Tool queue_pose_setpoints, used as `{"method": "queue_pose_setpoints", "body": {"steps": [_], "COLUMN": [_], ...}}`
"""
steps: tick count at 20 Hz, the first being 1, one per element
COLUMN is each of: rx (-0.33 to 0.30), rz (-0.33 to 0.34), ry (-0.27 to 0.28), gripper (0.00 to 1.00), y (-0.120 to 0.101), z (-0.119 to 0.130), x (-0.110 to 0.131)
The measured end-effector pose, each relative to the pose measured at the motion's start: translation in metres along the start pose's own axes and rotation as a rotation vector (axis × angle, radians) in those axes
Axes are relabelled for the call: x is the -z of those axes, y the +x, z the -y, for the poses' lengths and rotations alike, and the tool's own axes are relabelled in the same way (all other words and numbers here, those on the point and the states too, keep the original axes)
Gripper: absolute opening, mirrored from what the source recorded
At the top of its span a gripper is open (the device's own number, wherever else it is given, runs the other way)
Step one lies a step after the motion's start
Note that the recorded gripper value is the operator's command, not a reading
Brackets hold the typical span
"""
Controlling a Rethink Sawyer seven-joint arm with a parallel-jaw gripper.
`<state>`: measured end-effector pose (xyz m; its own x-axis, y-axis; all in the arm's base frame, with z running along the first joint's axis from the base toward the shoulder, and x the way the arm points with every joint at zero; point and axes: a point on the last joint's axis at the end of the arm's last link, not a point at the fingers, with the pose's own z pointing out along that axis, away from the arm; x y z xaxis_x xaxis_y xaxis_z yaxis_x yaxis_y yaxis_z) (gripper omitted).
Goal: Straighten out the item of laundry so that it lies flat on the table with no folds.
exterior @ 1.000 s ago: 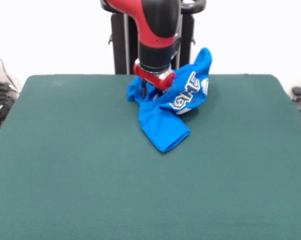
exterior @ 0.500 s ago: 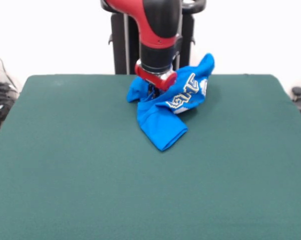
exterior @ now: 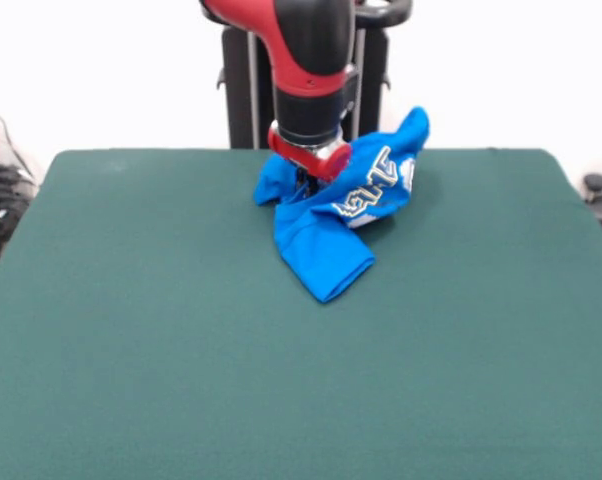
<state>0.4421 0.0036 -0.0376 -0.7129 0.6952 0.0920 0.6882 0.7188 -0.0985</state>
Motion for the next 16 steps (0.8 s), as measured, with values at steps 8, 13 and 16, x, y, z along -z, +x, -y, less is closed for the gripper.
{"method": "queue_pose_setpoints", "body": {"steps": [8, 13, 16], "rx": [0.005, 0.006, 0.007], "rz": [0.003, -0.016, -0.027], "ry": [-0.007, -0.020, -0.025], "gripper": [0.00, 0.00, 0.00], "y": [0.002, 0.005, 0.004], "z": [-0.002, -0.005, -0.007], "x": [0.011, 0.031, 0.038]}}
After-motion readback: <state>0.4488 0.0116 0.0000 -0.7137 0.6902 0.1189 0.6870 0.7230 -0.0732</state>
